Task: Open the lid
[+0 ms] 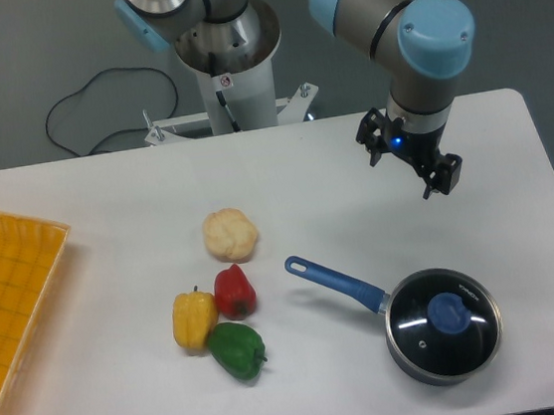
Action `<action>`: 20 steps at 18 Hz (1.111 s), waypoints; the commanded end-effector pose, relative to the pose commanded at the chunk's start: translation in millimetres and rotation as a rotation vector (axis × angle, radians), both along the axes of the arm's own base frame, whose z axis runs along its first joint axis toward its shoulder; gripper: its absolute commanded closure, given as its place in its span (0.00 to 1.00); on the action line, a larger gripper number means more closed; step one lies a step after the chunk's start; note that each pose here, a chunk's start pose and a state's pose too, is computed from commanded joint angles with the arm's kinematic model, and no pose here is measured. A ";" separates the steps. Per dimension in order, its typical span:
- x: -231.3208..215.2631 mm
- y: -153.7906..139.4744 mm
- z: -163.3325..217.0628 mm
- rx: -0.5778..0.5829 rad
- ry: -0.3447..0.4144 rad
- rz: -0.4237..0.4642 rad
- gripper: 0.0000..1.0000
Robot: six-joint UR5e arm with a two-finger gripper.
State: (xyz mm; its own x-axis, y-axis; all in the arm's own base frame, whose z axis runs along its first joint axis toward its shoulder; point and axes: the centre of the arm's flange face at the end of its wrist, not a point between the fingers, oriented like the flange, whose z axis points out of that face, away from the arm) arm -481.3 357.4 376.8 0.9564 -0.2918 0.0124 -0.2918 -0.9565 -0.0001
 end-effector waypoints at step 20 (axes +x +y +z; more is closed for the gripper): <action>13.8 -28.0 10.0 0.038 -0.021 0.359 0.00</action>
State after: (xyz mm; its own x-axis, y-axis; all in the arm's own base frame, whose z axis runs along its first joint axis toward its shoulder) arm -467.5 329.3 386.8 0.9977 0.0618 0.0288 0.0629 -0.9972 -0.0405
